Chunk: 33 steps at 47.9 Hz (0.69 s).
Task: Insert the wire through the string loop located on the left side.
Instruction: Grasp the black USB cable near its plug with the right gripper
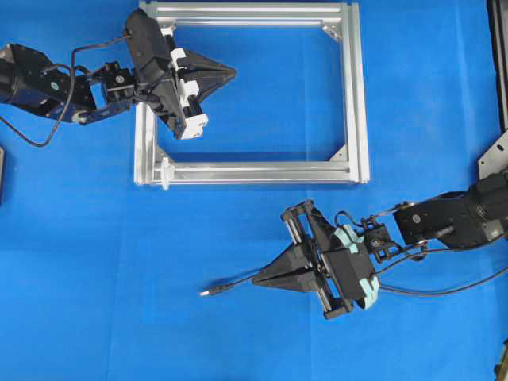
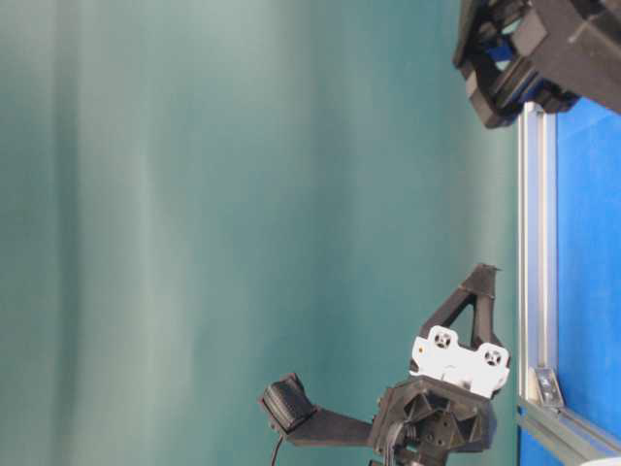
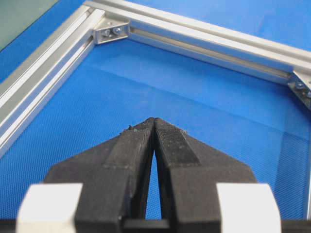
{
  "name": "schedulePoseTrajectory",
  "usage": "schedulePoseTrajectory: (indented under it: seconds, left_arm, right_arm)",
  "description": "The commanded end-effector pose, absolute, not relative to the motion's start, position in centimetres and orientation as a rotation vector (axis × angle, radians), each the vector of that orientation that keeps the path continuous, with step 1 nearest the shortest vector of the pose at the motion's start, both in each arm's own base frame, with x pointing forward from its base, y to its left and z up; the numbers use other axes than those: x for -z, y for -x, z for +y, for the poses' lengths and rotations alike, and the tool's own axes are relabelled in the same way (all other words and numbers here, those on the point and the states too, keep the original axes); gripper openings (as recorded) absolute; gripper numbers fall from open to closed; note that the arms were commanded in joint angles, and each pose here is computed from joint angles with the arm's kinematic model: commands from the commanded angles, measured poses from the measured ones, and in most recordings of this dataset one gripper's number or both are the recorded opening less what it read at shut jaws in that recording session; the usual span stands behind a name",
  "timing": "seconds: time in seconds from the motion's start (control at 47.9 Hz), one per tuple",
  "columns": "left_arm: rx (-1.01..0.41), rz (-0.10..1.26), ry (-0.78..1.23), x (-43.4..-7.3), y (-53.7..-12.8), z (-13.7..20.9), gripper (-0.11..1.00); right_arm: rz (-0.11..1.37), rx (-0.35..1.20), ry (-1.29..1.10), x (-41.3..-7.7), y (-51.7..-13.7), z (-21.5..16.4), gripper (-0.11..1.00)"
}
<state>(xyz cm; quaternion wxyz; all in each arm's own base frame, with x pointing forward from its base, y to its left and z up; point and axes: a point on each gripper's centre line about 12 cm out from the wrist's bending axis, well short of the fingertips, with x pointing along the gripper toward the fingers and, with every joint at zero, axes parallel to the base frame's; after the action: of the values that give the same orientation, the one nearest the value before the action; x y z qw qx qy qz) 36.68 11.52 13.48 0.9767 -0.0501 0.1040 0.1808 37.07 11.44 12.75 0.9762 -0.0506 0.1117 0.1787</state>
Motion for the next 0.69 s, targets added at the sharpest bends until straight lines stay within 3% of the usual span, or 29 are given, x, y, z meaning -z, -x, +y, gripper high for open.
schedulePoseTrajectory:
  seconds: [0.0, 0.543, 0.606, 0.669]
  left_arm:
    - [-0.333, 0.177, 0.08, -15.35, -37.18, 11.05, 0.0]
    - [-0.332, 0.186, 0.082, -15.34, -37.1, 11.02, 0.0]
    - [-0.332, 0.186, 0.082, -15.34, -37.1, 11.02, 0.0]
    - [-0.334, 0.188, 0.082, -15.29, -37.05, 11.06, 0.0]
  right_arm:
    - [0.157, -0.363, 0.089, -15.3, -37.18, 11.71, 0.01]
    - [0.213, -0.35, 0.049, -14.98, -37.39, 11.53, -0.02]
    - [0.217, -0.348, 0.036, -14.92, -37.4, 11.52, 0.03]
    - [0.221, -0.342, 0.017, -14.85, -37.46, 11.5, 0.15]
